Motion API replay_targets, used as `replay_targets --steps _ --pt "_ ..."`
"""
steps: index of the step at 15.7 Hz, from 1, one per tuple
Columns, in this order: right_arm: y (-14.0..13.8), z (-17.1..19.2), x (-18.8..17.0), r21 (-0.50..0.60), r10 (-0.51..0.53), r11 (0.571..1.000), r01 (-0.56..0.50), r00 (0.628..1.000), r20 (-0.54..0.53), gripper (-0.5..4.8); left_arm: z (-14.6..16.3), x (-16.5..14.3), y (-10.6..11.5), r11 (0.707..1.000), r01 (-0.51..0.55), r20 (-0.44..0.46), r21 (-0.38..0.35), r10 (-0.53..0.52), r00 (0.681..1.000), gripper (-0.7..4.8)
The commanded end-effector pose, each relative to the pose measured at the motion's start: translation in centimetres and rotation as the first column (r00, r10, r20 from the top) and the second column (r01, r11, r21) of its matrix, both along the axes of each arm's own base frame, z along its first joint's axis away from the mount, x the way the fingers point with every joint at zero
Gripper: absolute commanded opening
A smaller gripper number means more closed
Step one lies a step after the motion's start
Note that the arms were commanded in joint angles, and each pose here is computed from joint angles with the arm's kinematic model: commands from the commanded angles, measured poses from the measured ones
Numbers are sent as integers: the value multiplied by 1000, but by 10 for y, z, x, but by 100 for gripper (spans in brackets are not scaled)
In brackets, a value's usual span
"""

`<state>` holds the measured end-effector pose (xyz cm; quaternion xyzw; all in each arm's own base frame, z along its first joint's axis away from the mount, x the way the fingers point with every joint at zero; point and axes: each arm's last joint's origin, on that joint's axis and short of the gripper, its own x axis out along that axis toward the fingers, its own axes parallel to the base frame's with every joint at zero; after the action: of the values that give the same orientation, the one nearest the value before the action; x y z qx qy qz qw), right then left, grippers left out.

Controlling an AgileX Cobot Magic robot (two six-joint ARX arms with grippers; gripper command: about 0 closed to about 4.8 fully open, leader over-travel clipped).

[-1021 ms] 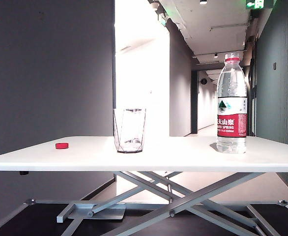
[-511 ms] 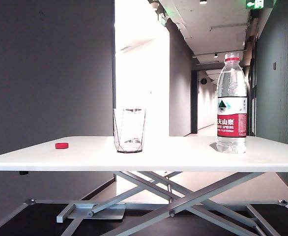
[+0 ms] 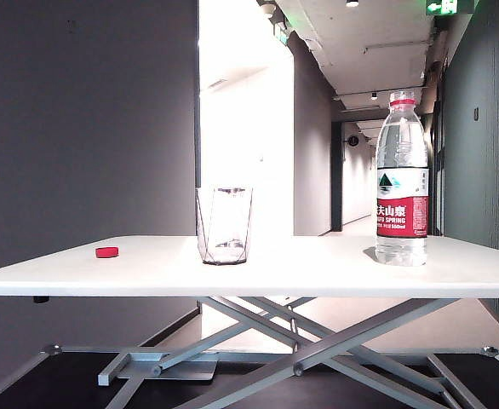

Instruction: Pick up the mineral water bottle on the table and pour water into the mug until it's half full.

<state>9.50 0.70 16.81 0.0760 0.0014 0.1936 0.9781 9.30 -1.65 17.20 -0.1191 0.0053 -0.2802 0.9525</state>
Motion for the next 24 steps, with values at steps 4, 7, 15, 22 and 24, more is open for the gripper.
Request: replay_targets --steps 4,7,15,22,24 --pt "5 38 -2 -49 -34 998 39 995 96 127 2 4 -22 989 32 92 147 -46 995 -5" --pt "4 60 14 -118 -57 991 66 995 81 225 3 10 -31 986 -24 105 165 7 994 -1" --pt "7 48 101 -289 -38 955 63 995 93 479 -1 19 -34 960 -28 137 280 -11 990 -1" --pt "10 13 170 -292 7 956 3 999 35 479 -1 18 -35 961 -16 146 277 -26 989 30" --pt "11 6 190 -290 36 957 -25 999 34 479 -1 19 -34 961 -21 147 277 -20 989 30"
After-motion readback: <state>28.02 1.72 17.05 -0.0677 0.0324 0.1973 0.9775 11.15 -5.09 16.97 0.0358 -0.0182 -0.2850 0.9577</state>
